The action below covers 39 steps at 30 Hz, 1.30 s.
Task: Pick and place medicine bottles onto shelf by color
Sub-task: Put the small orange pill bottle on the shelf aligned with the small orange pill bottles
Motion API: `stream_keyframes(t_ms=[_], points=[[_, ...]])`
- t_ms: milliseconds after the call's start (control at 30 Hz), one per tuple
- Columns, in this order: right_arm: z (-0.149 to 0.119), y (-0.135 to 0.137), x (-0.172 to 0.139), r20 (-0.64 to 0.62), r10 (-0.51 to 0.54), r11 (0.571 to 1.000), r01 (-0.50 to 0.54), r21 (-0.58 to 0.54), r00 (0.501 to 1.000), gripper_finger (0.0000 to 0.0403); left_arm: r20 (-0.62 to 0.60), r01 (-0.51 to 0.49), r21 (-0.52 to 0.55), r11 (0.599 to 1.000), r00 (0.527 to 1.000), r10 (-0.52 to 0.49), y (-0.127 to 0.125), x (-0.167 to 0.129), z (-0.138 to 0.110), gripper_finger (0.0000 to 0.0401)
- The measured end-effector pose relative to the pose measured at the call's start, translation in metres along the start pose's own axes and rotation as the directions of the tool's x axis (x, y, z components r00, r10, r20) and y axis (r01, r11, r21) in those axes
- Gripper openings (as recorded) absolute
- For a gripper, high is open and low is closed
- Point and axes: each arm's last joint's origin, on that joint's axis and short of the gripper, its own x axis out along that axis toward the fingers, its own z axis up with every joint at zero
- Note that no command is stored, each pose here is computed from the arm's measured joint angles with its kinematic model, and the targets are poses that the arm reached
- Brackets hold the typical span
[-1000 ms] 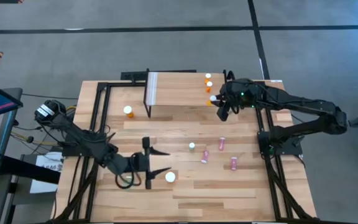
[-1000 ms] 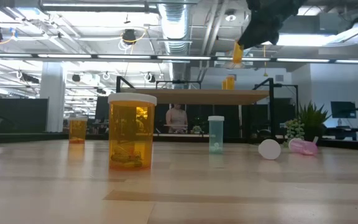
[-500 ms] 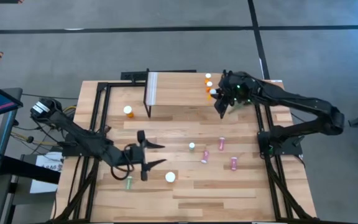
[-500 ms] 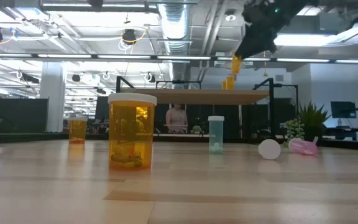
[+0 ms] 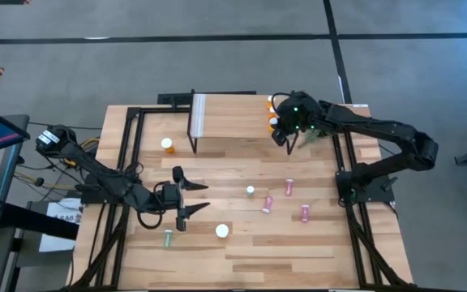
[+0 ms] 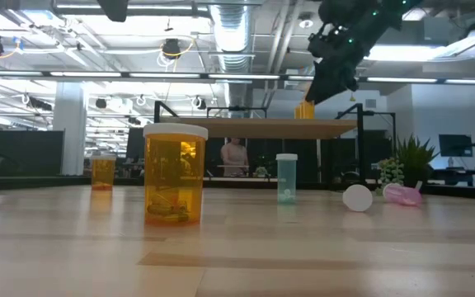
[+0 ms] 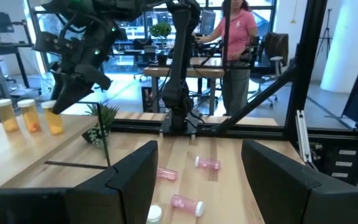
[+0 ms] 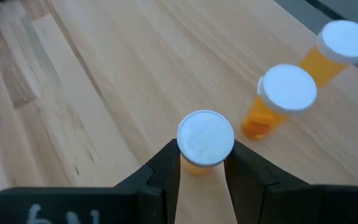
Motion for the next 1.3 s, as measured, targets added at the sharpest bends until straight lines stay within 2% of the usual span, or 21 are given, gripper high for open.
stream_keyframes(t_ms=[267,900,1300], points=[[0.0,0.0,0.007,-0.011,-0.002,1.0,0.002,-0.004,1.0,0.0128,-0.001,0.0,-0.006,1.0,1.0,0.0,0.0,0.0,0.0,0.0222],[-0.003,-0.001,-0.003,-0.025,-0.004,1.0,0.004,-0.005,1.0,0.0129,-0.001,0.009,-0.018,1.0,1.0,-0.01,0.0,0.0,0.0,0.0222],[0.001,0.0,-0.002,0.015,0.001,1.0,-0.001,0.005,1.0,0.0175,-0.002,0.019,-0.02,1.0,1.0,-0.019,-0.001,0.0,0.0,0.0222]])
